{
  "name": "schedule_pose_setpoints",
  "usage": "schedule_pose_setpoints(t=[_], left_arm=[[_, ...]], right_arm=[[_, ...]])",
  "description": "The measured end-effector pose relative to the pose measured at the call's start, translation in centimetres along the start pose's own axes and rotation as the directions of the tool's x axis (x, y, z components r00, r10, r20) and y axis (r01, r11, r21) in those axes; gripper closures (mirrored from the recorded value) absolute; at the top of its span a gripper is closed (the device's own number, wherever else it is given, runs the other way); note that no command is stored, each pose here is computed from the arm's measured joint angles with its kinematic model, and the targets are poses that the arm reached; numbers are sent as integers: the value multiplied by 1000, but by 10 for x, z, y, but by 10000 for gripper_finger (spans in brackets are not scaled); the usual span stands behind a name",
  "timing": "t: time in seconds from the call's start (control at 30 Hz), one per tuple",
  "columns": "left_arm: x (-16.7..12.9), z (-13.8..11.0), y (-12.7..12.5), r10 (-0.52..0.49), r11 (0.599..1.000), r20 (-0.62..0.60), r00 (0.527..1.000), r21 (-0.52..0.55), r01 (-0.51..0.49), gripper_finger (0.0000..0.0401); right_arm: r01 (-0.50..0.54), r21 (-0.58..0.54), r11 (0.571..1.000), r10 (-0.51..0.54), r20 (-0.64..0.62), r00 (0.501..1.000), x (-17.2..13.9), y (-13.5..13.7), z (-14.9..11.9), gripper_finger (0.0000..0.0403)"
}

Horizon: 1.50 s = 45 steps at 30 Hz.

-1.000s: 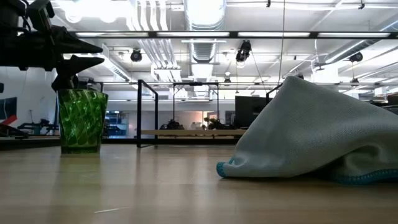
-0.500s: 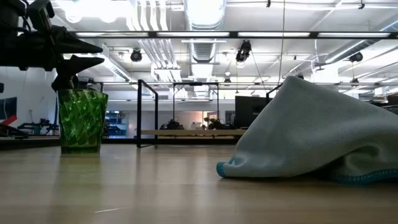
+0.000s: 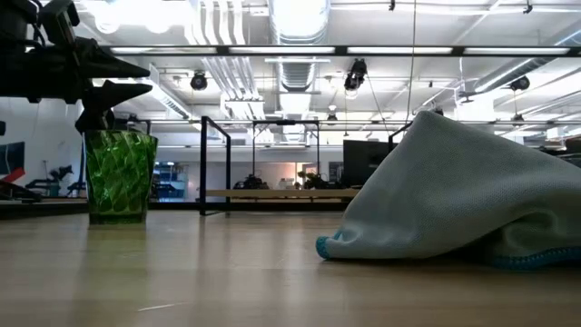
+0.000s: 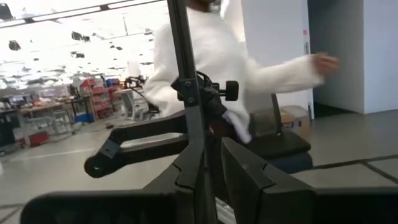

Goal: Stack small to large cups/mugs on shelf
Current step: Put the green cup on the shelf

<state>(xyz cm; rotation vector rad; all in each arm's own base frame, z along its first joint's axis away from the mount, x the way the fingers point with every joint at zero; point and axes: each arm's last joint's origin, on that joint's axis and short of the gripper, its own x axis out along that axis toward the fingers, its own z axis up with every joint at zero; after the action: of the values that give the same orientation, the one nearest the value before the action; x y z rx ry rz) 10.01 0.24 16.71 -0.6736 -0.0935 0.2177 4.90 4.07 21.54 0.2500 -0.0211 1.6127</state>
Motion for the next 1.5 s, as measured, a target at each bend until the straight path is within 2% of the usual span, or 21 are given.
schedule_pose_setpoints(t=[0.8,1.03,1.2,1.37,1.5], left_arm=[[0,0,0,1,1000,-1,1000,7,-1,315],[1,-2,1,10,998,-19,1000,59,-9,315],[2,-1,0,16,998,-30,999,62,-14,315],[1,22,-19,-7,990,-20,1000,138,10,315],[-3,47,-37,80,977,-130,988,207,-52,315]], right_arm=[[3,-6,1000,-3,3,1000,0,0,0,351],[3,-6,1000,-3,3,1000,0,0,0,351],[32,-58,998,-30,34,999,0,-1,1,351],[82,-27,996,-79,90,993,0,-2,3,351],[178,66,982,-188,214,958,-1,-5,6,351]])
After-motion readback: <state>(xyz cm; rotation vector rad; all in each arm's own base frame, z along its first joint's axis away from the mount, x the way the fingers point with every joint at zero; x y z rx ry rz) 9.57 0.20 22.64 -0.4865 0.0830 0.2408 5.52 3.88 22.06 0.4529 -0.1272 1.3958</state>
